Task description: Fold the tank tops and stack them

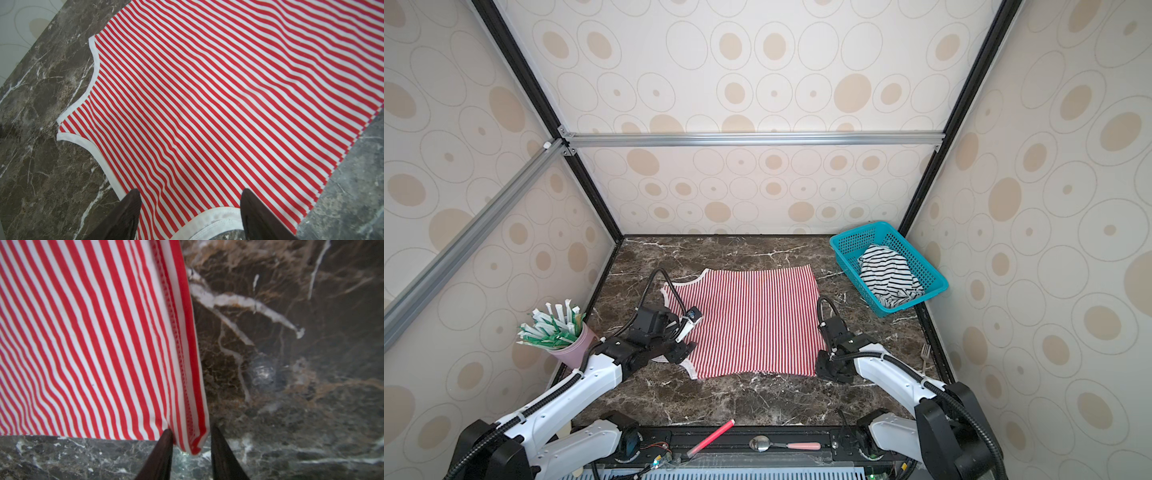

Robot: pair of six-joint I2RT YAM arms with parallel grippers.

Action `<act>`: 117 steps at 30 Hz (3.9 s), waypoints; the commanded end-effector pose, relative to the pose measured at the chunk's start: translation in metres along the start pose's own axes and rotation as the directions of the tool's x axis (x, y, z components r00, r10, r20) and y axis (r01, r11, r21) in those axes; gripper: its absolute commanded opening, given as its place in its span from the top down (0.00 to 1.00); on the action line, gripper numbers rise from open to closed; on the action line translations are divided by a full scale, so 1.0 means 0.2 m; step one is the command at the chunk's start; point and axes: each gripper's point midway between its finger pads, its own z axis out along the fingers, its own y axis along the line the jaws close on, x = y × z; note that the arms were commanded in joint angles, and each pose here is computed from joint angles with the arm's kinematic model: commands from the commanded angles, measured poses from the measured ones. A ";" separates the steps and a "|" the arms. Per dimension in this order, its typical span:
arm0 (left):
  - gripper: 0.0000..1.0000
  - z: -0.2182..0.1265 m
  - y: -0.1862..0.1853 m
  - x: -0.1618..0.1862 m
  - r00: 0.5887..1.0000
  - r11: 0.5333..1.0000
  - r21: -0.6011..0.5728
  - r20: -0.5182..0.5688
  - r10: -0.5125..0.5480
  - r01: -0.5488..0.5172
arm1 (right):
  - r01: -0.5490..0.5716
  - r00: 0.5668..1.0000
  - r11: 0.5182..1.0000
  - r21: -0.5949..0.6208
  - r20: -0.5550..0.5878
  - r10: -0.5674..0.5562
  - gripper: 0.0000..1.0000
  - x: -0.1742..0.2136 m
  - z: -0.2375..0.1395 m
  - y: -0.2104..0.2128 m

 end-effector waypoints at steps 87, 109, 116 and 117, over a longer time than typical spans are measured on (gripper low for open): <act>1.00 0.19 -0.03 -0.16 0.915 0.926 -0.030 -0.166 0.367 -0.377 | 0.025 0.978 0.991 -0.132 0.211 0.003 1.00 -0.48 -0.39 0.21; 1.00 0.45 0.17 -0.20 0.925 0.937 -0.117 -0.242 0.294 -0.329 | 0.005 0.987 0.996 -0.090 0.160 0.009 0.95 -0.81 -0.18 0.22; 0.95 0.48 0.25 -0.20 0.942 0.942 -0.214 -0.271 0.198 -0.260 | 0.002 0.976 0.998 -0.059 0.215 0.010 0.55 -0.87 -0.25 0.20; 0.88 0.48 0.27 -0.19 0.944 0.938 -0.236 -0.275 0.184 -0.252 | 0.000 0.976 0.998 -0.060 0.219 0.013 0.54 -0.86 -0.25 0.20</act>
